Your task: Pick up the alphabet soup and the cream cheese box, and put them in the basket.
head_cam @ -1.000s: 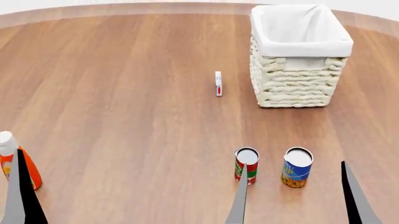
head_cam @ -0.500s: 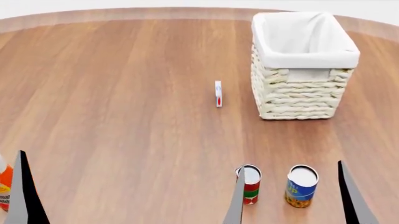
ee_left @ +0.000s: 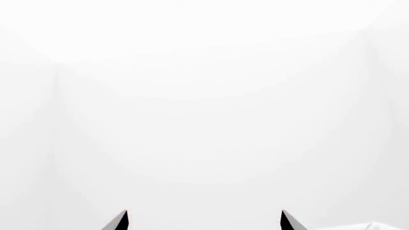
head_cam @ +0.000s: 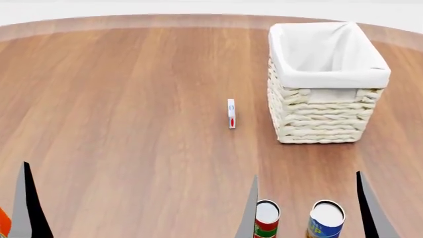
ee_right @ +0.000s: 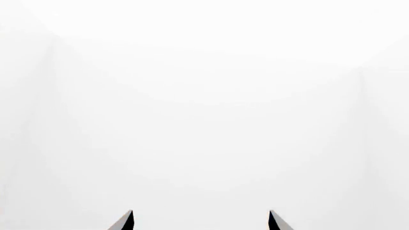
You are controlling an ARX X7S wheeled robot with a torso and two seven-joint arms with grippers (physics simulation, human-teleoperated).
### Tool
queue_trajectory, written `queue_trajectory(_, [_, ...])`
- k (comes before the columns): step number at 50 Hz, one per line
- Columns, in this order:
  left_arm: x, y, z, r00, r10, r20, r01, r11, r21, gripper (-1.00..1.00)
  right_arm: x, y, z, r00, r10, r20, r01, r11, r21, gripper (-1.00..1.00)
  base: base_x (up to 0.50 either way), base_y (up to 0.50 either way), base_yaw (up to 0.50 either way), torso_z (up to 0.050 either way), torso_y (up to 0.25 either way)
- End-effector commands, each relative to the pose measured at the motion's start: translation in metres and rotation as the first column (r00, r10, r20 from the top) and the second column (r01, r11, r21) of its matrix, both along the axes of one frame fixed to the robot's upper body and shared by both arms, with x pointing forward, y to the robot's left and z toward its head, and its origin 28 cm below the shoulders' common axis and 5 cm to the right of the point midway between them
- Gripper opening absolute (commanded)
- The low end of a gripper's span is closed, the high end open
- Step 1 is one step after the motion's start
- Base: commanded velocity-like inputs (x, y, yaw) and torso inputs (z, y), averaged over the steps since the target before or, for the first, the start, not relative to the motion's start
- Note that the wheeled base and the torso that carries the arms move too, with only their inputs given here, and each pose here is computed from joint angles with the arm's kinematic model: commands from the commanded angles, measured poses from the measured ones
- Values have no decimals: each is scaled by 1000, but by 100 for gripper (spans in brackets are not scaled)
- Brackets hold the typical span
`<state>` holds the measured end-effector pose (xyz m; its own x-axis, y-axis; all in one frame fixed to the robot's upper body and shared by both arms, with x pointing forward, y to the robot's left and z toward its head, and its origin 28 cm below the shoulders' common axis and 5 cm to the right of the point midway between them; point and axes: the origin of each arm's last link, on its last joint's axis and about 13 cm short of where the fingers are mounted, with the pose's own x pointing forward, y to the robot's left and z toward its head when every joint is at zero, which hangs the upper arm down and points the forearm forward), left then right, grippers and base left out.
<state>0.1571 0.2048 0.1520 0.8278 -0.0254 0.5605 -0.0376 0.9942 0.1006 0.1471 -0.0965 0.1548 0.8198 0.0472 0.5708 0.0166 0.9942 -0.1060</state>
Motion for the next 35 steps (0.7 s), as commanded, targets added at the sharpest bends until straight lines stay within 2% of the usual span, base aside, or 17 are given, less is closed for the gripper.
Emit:
queue_trajectory(1, [0, 0, -1, 1000, -3, -4, 3, 1000, 0, 100, 0, 0, -2, 1000, 0, -2, 0, 1000, -1, 100, 203, 0, 0, 0, 0])
queue_trajectory(35, [2, 2, -2, 1000, 5, 0, -5, 1000, -16, 100, 3, 2, 2, 1000, 12, -5, -12, 1000, -4, 100, 214, 0, 0, 0, 0])
